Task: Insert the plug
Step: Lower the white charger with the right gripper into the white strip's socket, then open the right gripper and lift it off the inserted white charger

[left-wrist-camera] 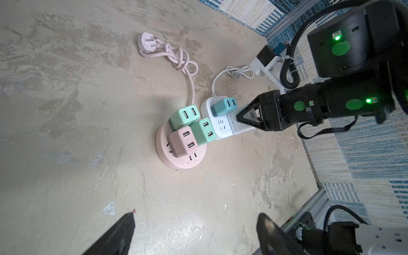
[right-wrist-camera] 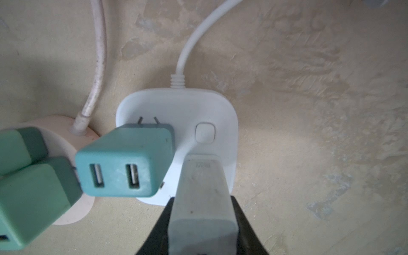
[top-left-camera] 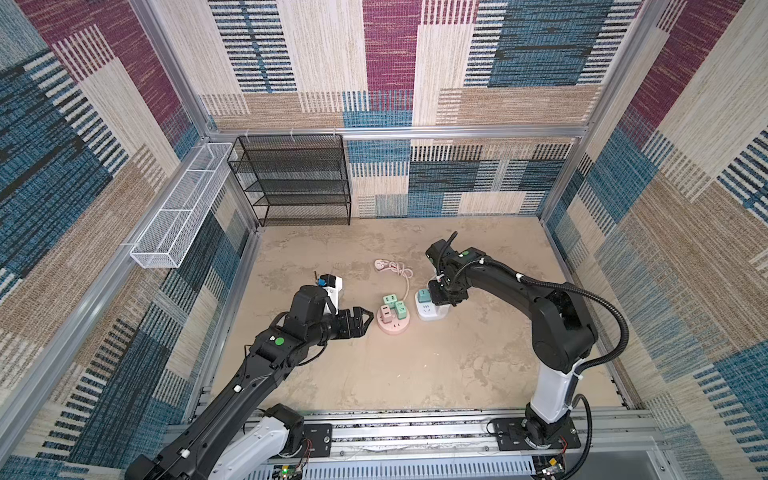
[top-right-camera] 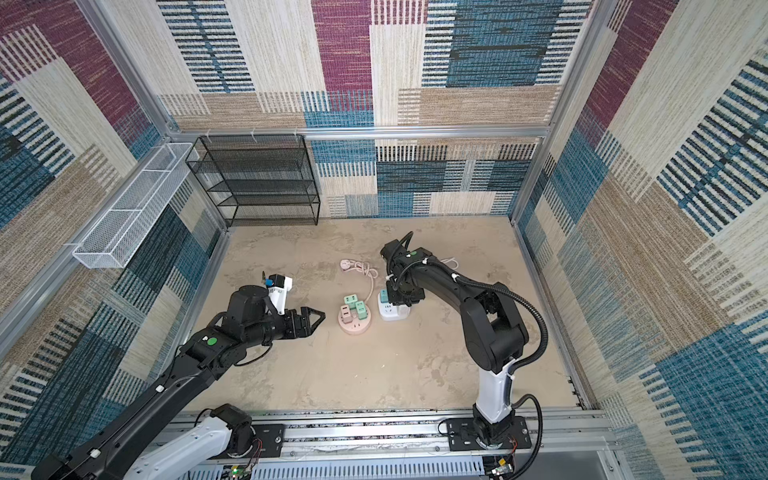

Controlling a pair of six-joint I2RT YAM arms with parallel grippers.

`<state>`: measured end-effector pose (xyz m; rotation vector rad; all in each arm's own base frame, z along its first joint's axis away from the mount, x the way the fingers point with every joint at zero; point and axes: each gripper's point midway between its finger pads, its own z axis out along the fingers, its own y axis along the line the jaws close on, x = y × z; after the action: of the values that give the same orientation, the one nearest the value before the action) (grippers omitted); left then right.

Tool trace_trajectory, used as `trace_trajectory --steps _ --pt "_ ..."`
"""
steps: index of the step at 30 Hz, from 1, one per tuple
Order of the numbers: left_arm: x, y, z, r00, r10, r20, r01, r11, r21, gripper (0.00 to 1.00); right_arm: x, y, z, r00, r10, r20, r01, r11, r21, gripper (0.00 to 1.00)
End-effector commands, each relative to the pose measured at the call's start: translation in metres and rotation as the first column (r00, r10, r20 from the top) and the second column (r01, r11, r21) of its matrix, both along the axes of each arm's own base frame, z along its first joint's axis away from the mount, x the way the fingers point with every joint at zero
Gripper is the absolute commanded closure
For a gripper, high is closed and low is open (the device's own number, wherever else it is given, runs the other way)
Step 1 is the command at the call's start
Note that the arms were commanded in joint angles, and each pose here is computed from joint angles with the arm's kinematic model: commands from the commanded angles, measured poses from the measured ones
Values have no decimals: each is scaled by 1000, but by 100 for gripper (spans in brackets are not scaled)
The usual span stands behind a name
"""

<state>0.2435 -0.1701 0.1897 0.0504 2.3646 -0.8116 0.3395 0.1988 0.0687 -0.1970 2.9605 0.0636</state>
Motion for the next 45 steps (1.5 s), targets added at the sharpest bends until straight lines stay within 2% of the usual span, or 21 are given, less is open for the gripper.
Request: trace_trajectory --steps 1,5,11,24,31,35,39,45 --pt "4 -1 6 1000 4 24 -3 1000 -17 9 -19 -14 -21 996 -37 -83 28 993 -113 100" --pt "4 -2 6 1000 2 25 -1 1000 -21 9 -28 -6 -33 994 -41 -102 29 993 -115 100" --pt "4 -1 5 1000 4 22 -3 1000 -23 9 -46 6 -52 987 -29 -159 24 999 -32 100" --pt "4 1 6 1000 14 22 -14 1000 -18 9 -35 15 -31 994 -24 -110 27 999 25 99" --pt "3 1 7 1000 14 22 -13 1000 -18 9 -22 23 -4 999 -35 -32 37 996 75 60" --pt "4 1 8 1000 13 21 -13 1000 -18 9 -19 22 5 999 -37 -8 37 996 76 45" --pt "5 1 8 1000 16 22 -15 1000 -18 9 -17 21 11 999 -38 12 37 996 80 37" --pt "5 3 9 999 22 27 -22 1000 -13 9 -16 13 31 997 -46 56 43 997 61 36"
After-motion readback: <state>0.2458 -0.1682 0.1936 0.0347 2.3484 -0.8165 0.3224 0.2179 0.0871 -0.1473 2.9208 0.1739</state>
